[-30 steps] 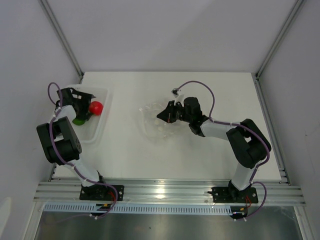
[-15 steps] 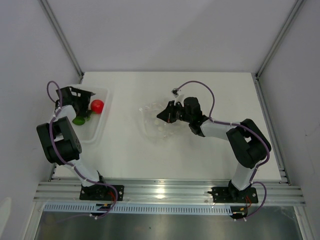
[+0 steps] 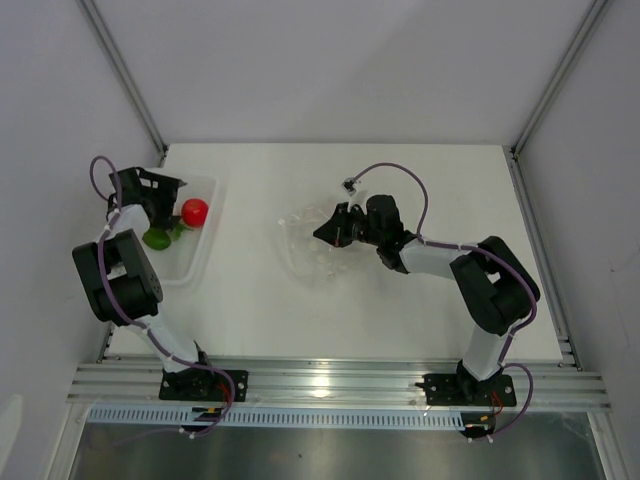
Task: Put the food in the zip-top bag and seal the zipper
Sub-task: Pick up the fake vegetable from the bin.
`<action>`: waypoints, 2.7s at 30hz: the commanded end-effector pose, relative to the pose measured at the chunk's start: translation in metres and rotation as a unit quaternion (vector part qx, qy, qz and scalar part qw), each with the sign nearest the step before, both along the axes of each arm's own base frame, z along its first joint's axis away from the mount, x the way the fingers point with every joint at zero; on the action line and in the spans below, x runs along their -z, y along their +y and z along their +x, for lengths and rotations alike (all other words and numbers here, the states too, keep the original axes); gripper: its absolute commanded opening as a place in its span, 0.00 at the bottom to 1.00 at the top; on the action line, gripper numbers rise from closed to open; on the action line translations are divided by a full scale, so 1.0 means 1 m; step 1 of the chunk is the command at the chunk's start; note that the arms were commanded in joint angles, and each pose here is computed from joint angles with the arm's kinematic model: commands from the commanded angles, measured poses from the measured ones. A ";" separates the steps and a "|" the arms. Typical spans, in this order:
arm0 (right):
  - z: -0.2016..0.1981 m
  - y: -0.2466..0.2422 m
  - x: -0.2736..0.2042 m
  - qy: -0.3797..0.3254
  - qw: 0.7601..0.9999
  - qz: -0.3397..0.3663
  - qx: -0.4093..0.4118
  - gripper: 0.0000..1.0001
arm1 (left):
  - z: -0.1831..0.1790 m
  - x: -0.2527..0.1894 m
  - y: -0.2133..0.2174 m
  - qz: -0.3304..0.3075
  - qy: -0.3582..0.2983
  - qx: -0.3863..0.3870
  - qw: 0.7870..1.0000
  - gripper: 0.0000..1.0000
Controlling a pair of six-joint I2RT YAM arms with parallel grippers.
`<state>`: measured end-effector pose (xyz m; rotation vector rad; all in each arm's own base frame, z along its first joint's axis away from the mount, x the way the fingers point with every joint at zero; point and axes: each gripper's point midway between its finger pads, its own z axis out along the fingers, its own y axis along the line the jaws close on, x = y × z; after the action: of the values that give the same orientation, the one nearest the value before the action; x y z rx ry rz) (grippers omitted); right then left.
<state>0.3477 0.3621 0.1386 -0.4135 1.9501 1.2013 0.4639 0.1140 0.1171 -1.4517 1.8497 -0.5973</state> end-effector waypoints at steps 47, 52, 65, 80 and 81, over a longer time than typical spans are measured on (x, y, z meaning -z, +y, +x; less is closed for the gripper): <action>0.010 0.006 -0.017 -0.027 0.999 0.017 -0.004 0.00 | 0.002 0.051 -0.006 0.004 0.084 0.004 0.996 0.97; 0.010 0.006 -0.018 -0.027 0.999 0.017 -0.004 0.00 | 0.003 0.049 -0.008 0.003 0.076 0.007 0.997 0.93; 0.009 0.006 -0.017 -0.027 0.999 0.017 -0.004 0.00 | 0.007 0.026 -0.010 0.013 0.027 0.015 0.999 0.63; 0.009 0.006 -0.018 -0.027 0.999 0.019 -0.005 0.00 | -0.012 -0.028 -0.020 0.020 -0.049 0.033 0.998 0.27; 0.009 0.006 -0.018 -0.027 0.999 0.018 -0.005 0.00 | -0.015 -0.028 -0.018 0.018 -0.049 0.030 0.998 0.26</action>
<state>0.3483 0.3631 0.1388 -0.4163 1.9492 1.2044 0.4520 0.0954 0.1186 -1.3901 1.8766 -0.6052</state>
